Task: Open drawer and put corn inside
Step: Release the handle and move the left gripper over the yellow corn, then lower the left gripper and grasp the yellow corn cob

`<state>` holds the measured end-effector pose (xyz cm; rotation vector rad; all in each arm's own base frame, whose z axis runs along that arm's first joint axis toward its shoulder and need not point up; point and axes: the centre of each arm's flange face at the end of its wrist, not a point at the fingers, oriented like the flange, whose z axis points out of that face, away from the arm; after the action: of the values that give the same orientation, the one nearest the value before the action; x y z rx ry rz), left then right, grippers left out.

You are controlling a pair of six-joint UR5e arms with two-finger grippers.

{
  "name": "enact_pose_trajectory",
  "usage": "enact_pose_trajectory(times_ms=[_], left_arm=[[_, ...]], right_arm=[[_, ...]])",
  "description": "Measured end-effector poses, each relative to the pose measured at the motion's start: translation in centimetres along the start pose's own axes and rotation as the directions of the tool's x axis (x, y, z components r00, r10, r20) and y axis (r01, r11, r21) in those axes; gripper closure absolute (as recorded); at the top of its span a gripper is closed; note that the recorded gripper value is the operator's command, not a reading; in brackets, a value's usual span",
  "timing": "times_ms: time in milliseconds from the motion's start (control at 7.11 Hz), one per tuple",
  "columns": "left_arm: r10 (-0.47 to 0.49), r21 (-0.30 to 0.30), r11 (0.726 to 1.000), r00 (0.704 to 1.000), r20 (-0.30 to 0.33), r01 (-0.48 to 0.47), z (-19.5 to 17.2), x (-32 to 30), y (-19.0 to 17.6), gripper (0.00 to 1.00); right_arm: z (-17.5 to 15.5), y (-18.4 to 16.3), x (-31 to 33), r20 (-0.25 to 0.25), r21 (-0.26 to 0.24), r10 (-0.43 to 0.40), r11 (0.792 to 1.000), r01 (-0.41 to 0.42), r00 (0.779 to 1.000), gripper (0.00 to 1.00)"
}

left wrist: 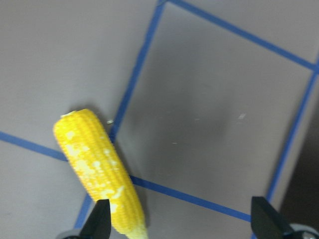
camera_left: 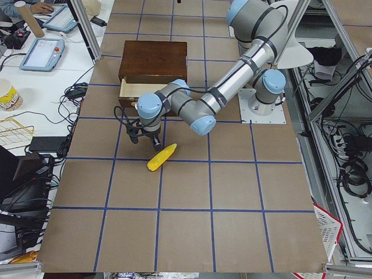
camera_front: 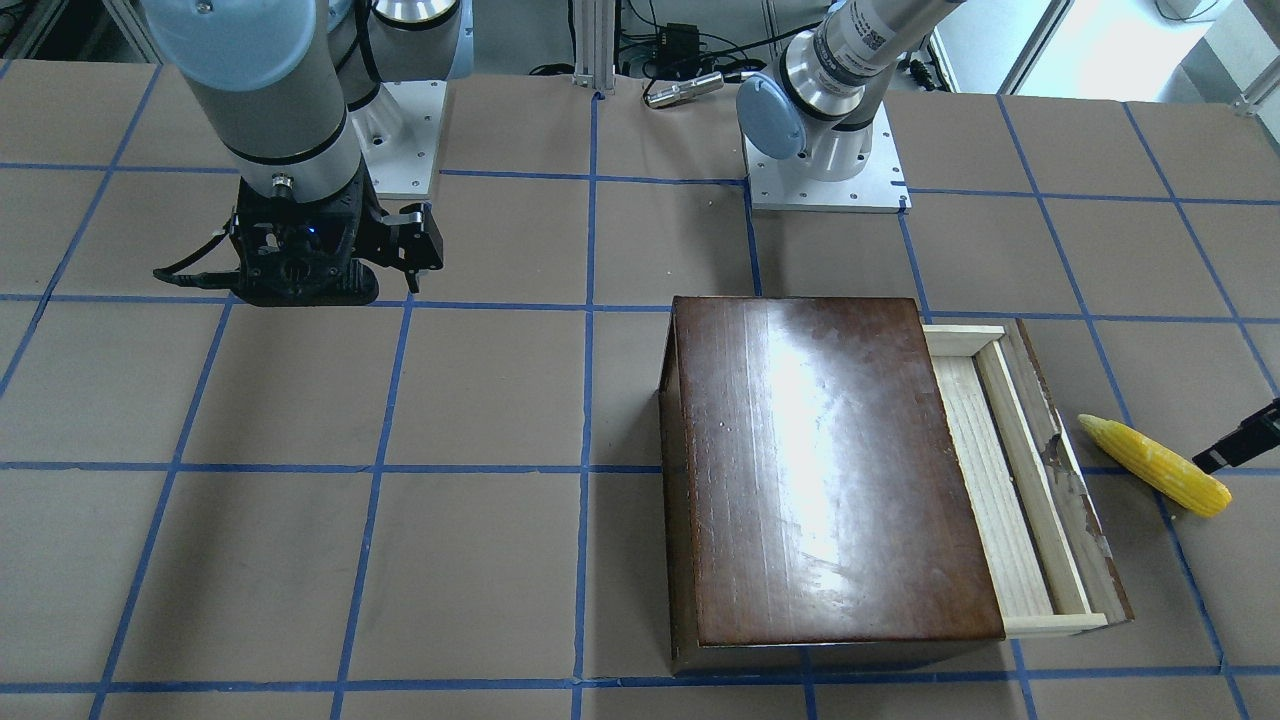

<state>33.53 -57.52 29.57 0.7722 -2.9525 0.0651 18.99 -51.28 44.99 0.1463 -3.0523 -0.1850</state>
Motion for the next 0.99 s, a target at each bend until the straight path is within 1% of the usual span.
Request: enact_pose_trajectory(times_ms=[281, 422, 563, 704, 844, 985], left_arm=[[-0.1, -0.042, 0.994, 0.994, 0.032, 0.101, 4.4, -1.2, -0.9, 0.0], [-0.139, -0.063, 0.988, 0.988, 0.063, 0.143, 6.5, -1.9, -1.2, 0.0], [-0.163, -0.076, 0.982, 0.983, 0.088, 0.17, 8.0, -2.3, -1.3, 0.0], [-0.176, -0.087, 0.979, 0.979, 0.099, 0.185, 9.1, -2.5, -1.4, 0.0], [-0.182, -0.093, 0.977, 0.978, 0.103, 0.192, 9.8, -2.7, -1.5, 0.17], [-0.186, -0.084, 0.977, 0.977, 0.105, 0.195, 10.3, -2.8, -1.8, 0.83]], right_arm=[[0.0, 0.0, 0.0, 0.0, 0.0, 0.001, 1.0, -0.001, 1.0, 0.0], [0.0, 0.0, 0.0, 0.001, 0.0, 0.001, 1.0, -0.001, 1.0, 0.0], [0.0, 0.0, 0.0, 0.0, 0.0, 0.001, 1.0, -0.001, 1.0, 0.0], [0.0, 0.0, 0.0, 0.0, 0.0, 0.0, 1.0, 0.0, 1.0, 0.0], [0.0, 0.0, 0.0, 0.0, 0.0, 0.001, 1.0, -0.001, 1.0, 0.0], [0.0, 0.0, 0.0, -0.001, 0.0, 0.001, 1.0, -0.001, 1.0, 0.0]])
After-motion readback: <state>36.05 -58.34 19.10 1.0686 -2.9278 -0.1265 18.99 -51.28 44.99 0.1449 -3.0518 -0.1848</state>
